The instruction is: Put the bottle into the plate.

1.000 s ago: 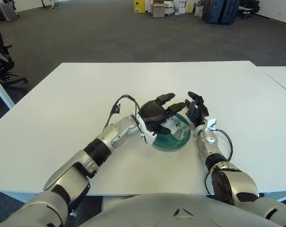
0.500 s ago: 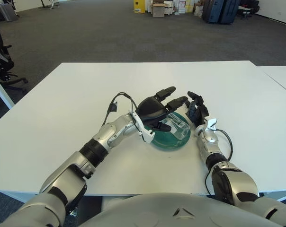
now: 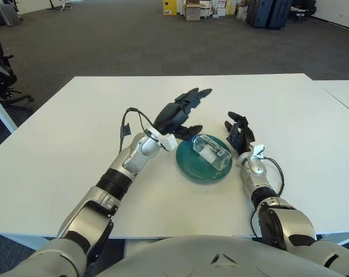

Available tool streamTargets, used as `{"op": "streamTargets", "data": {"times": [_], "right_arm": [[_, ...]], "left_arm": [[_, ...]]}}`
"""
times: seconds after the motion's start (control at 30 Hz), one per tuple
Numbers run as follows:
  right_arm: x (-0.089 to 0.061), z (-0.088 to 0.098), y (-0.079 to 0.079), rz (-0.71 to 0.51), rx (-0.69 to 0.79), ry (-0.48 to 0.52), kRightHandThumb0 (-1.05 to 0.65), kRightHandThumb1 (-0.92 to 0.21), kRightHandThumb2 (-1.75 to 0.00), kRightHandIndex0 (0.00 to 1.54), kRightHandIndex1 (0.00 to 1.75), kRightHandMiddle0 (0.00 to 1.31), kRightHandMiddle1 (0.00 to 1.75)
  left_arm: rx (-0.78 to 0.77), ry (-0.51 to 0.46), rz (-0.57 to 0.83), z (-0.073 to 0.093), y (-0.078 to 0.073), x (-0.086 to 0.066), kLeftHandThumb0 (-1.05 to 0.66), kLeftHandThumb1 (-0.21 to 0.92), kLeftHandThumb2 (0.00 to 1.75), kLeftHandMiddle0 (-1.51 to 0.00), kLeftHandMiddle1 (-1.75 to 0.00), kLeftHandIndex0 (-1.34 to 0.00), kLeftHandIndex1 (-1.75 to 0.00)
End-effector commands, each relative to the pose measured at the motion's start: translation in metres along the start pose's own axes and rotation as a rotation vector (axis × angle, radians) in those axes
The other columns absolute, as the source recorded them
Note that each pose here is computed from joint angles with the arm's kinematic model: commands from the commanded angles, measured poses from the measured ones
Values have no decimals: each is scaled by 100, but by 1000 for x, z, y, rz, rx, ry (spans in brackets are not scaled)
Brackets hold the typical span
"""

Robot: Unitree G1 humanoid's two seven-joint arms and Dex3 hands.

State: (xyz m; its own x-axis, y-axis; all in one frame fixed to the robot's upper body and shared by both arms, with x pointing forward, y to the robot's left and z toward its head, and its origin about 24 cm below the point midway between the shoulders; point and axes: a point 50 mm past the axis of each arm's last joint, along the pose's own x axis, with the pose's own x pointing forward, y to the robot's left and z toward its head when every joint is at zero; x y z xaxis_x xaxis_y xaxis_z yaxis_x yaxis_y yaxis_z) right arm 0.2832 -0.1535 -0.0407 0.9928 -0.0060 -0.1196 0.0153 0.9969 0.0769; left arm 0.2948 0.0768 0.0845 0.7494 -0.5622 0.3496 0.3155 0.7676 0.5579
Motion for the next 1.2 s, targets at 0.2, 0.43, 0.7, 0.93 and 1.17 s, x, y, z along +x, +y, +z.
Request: {"op": "streamTargets", "data": {"times": [0.2, 0.43, 0.7, 0.93, 1.17], "right_arm": [[-44, -58, -13, -62, 43, 291, -85, -92, -99, 45, 6, 0, 90], [-45, -58, -16, -64, 48, 286, -84, -92, -98, 45, 6, 0, 92], [-44, -57, -16, -62, 32, 282, -83, -92, -98, 44, 5, 0, 90], [-43, -56, -18, -62, 16, 280, -83, -92, -98, 44, 5, 0, 89], [-43, -55, -19, -59, 8, 274, -83, -92, -98, 45, 6, 0, 89]], "left_arm": [[-615, 119, 387, -54, 24, -25, -72, 92, 84, -50, -12, 0, -102], [-731, 240, 438, -82, 14, -54, -72, 92, 93, -48, -11, 0, -96], [-879, 334, 473, -101, 2, -70, -77, 92, 96, -49, -12, 0, -98], [-967, 416, 574, -109, -12, -86, -78, 92, 92, -52, -42, -5, -112], [-923, 454, 590, -108, -24, -96, -77, 92, 84, -47, -68, -8, -119]]}}
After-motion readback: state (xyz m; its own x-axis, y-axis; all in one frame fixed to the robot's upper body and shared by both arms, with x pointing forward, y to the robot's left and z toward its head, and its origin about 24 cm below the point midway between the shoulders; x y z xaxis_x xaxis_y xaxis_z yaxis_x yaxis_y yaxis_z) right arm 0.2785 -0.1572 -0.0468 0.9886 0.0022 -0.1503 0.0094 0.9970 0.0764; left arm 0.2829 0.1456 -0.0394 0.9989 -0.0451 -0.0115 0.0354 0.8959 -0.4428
